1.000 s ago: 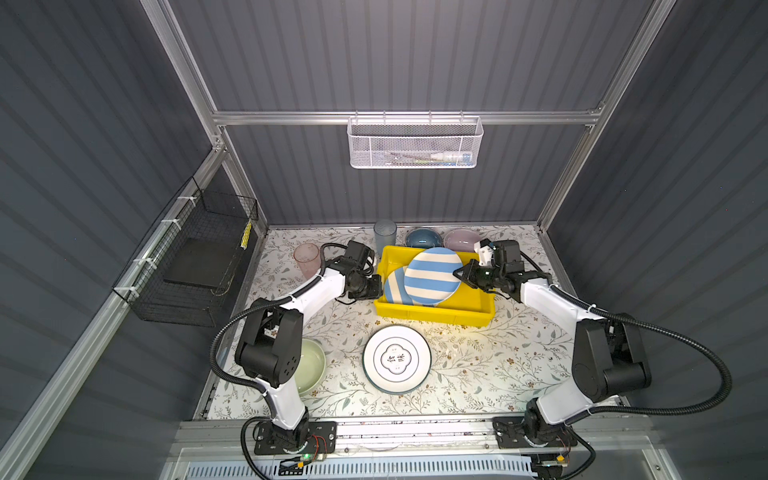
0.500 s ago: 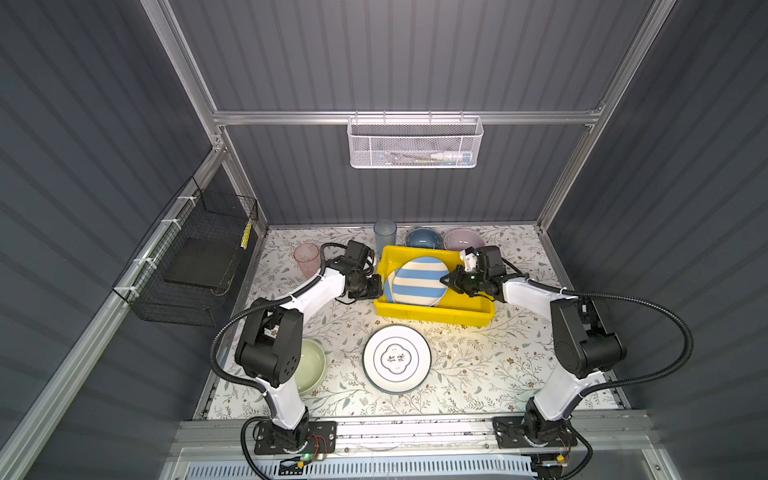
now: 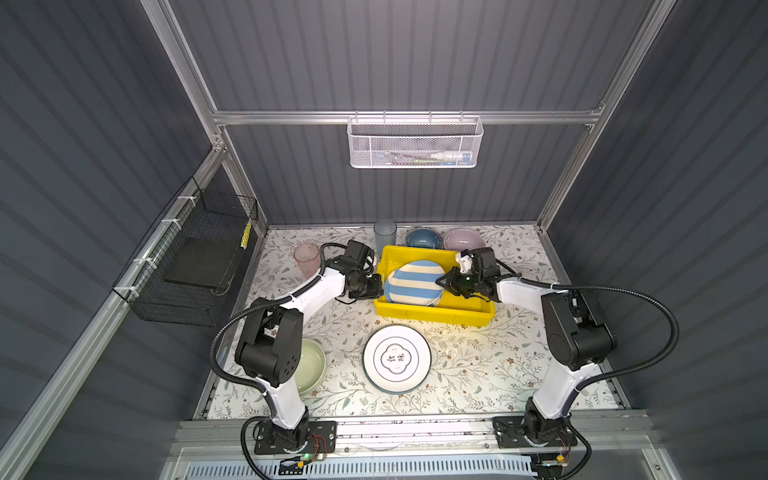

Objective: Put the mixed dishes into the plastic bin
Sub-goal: 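Lower the striped plate flat into the yellow bin with the right gripper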

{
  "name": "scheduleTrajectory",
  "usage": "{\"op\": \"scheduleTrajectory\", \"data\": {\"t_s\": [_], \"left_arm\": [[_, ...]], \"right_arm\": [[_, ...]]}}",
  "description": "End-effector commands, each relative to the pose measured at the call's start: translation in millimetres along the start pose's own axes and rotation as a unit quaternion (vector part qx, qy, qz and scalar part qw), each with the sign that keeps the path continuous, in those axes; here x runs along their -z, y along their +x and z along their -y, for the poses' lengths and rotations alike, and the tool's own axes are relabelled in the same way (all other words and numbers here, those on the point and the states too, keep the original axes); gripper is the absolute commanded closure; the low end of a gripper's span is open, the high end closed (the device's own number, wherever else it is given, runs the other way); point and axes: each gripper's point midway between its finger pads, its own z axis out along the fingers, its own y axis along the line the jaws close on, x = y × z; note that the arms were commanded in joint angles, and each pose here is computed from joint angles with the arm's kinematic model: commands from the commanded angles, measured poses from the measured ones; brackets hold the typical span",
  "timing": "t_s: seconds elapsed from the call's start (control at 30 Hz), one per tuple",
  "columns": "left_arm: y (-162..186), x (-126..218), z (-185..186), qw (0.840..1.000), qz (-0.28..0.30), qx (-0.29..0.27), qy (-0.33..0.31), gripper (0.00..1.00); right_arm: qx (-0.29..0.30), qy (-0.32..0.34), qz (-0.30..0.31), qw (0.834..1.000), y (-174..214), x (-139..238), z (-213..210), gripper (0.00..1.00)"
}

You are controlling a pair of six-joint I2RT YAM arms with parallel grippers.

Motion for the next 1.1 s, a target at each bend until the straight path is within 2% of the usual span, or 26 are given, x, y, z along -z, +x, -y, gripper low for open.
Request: {"op": "scheduleTrajectory", "data": {"t_s": [0.0,0.13,0.3,0.73,1.07], "left_arm": [[-12,5,7,1.0,0.009,0.004,0.016,0.75],[-9,2,7,1.0,0.005,0.005,0.017,0.75],[-6,1,5,1.0,0.004,0.007,0.017,0.75],[-2,-2,5,1.0,0.001,0.007,0.022,0.75],[-5,-1,7,1.0,0.003,0.004,0.026,0.75]], "right_arm": [[0.031,0.039,0.0,0.999,-2,-4,2,0.77],[0.056,0.078,-0.003,0.995,1,-5,4,0.68],[0.076,0.125,0.004,0.989,0,-7,9,0.62],[0.113,0.199,-0.011,0.973,10,-21,15,0.53],[0.13,0.227,-0.015,0.965,12,-21,18,0.45]]}}
